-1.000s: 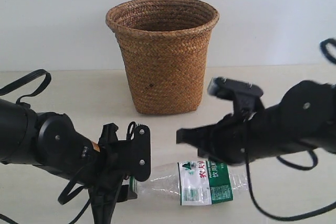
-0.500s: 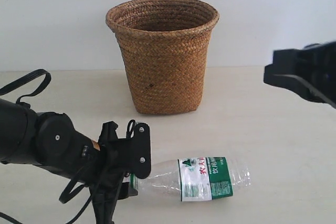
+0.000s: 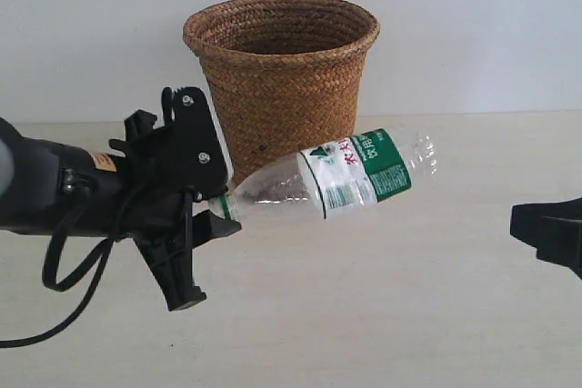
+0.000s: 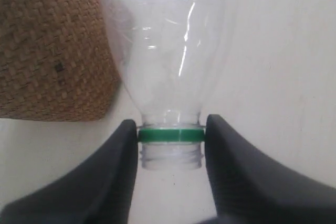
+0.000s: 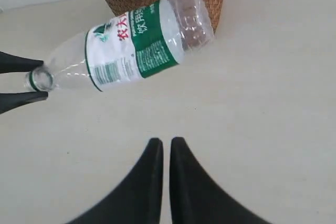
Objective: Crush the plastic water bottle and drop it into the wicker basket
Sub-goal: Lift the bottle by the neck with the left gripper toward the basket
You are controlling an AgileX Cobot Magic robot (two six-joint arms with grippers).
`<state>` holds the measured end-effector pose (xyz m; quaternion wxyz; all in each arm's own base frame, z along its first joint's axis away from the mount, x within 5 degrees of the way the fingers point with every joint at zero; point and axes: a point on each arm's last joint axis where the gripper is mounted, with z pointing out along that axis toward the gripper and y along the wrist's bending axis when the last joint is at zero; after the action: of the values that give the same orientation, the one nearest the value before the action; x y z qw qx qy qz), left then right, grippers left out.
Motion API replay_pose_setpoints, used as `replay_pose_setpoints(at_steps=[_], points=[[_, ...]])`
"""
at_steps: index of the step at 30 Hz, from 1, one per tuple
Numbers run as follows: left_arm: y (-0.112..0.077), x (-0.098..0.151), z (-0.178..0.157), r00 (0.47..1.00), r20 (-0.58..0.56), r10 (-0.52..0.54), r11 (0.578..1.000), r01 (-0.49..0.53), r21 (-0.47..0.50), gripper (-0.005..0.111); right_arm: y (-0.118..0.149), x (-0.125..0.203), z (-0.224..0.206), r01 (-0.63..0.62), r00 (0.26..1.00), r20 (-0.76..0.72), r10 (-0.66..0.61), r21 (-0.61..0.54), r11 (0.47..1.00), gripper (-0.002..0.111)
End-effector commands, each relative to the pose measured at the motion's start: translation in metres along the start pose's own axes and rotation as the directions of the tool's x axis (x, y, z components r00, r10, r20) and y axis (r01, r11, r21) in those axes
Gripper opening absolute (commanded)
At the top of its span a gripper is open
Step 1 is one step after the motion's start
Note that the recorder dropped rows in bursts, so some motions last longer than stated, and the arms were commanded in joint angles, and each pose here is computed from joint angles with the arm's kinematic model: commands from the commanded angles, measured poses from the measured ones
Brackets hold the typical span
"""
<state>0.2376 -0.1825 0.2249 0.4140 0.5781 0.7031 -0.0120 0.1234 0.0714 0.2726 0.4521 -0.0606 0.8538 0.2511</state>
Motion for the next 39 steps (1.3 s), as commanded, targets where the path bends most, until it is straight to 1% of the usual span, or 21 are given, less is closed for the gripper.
replay_pose_setpoints(at_steps=[1, 2, 3, 6, 9, 10, 11, 13, 14, 16, 21, 26, 29, 33, 35, 38, 39], points=[[-0.007, 0.001, -0.01, 0.999, -0.031, 0.028, 0.995, -0.025, 0.093, 0.004, -0.001, 0.0, -0.001, 0.01, 1.0, 0.008, -0.01, 0.009, 1.0, 0.001], [-0.011, 0.004, -0.01, 0.998, -0.051, 0.042, 0.99, -0.034, 0.139, 0.004, -0.001, 0.0, -0.001, 0.01, 1.0, 0.008, -0.01, 0.009, 1.0, 0.001], [-0.013, 0.005, -0.011, 0.996, -0.063, 0.064, 0.985, -0.053, 0.163, 0.004, -0.001, 0.0, -0.001, 0.01, 1.0, 0.008, -0.01, 0.009, 1.0, 0.001], [-0.013, 0.007, -0.011, 0.991, -0.073, 0.112, 0.981, -0.098, 0.166, 0.004, -0.001, 0.0, -0.001, 0.01, 1.0, 0.012, -0.01, 0.008, 1.0, 0.001], [-0.006, 0.005, -0.01, 0.986, -0.054, 0.16, 0.983, -0.154, 0.095, 0.004, -0.001, 0.0, -0.001, 0.01, 1.0, 0.012, -0.01, 0.008, 1.0, 0.001], [0.001, 0.001, -0.011, 0.986, -0.028, 0.166, 0.986, -0.165, 0.027, 0.004, -0.001, 0.0, -0.001, 0.01, 1.0, 0.012, -0.01, 0.008, 1.0, 0.001], [0.004, -0.001, -0.012, 0.985, -0.018, 0.169, 0.986, -0.169, 0.001, 0.004, -0.001, 0.0, -0.001, 0.01, 1.0, 0.012, -0.01, 0.008, 1.0, 0.001], [0.01, -0.007, -0.016, 0.985, 0.005, 0.171, 0.985, -0.171, -0.035, 0.004, -0.001, 0.0, -0.001, 0.008, 1.0, 0.012, -0.008, 0.008, 1.0, 0.001], [0.011, -0.009, -0.018, 0.985, 0.008, 0.174, 0.984, -0.174, -0.034, 0.004, -0.001, 0.0, -0.001, 0.008, 1.0, 0.012, -0.008, 0.008, 1.0, 0.001], [0.013, -0.013, -0.021, 0.984, 0.006, 0.176, 0.984, -0.176, -0.006, 0.004, -0.001, 0.0, -0.001, 0.008, 1.0, 0.012, -0.008, 0.008, 1.0, 0.001], [0.009, -0.014, -0.031, 0.987, -0.01, 0.158, 0.986, -0.157, 0.058, 0.004, -0.001, 0.0, -0.001, 0.012, 1.0, 0.015, -0.012, 0.008, 1.0, 0.001], [0.01, -0.017, -0.042, 0.987, 0.01, 0.16, 0.986, -0.16, 0.037, 0.004, -0.001, 0.0, -0.001, 0.012, 1.0, 0.015, -0.012, 0.008, 1.0, 0.001], [0.012, -0.018, -0.046, 0.992, 0.026, 0.121, 0.992, -0.122, 0.013, 0.004, -0.001, 0.0, -0.001, 0.012, 1.0, 0.015, -0.012, 0.008, 1.0, 0.001], [0.012, -0.018, -0.046, 0.993, 0.025, 0.115, 0.993, -0.115, 0.014, 0.004, -0.001, 0.0, -0.001, 0.012, 1.0, 0.013, -0.012, 0.008, 1.0, 0.001], [0.009, -0.016, -0.045, 0.99, 0.011, 0.139, 0.989, -0.14, 0.044, 0.004, -0.001, 0.0, -0.001, 0.012, 1.0, 0.011, -0.012, 0.008, 1.0, 0.001], [0.0, -0.01, -0.046, 0.982, -0.031, 0.187, 0.971, -0.18, 0.154, 0.004, -0.001, 0.0, -0.001, 0.012, 1.0, 0.011, -0.012, 0.008, 1.0, 0.001], [-0.002, -0.009, -0.046, 0.979, -0.037, 0.2, 0.966, -0.191, 0.173, 0.004, -0.001, 0.0, -0.001, 0.012, 1.0, 0.013, -0.012, 0.008, 1.0, 0.001]])
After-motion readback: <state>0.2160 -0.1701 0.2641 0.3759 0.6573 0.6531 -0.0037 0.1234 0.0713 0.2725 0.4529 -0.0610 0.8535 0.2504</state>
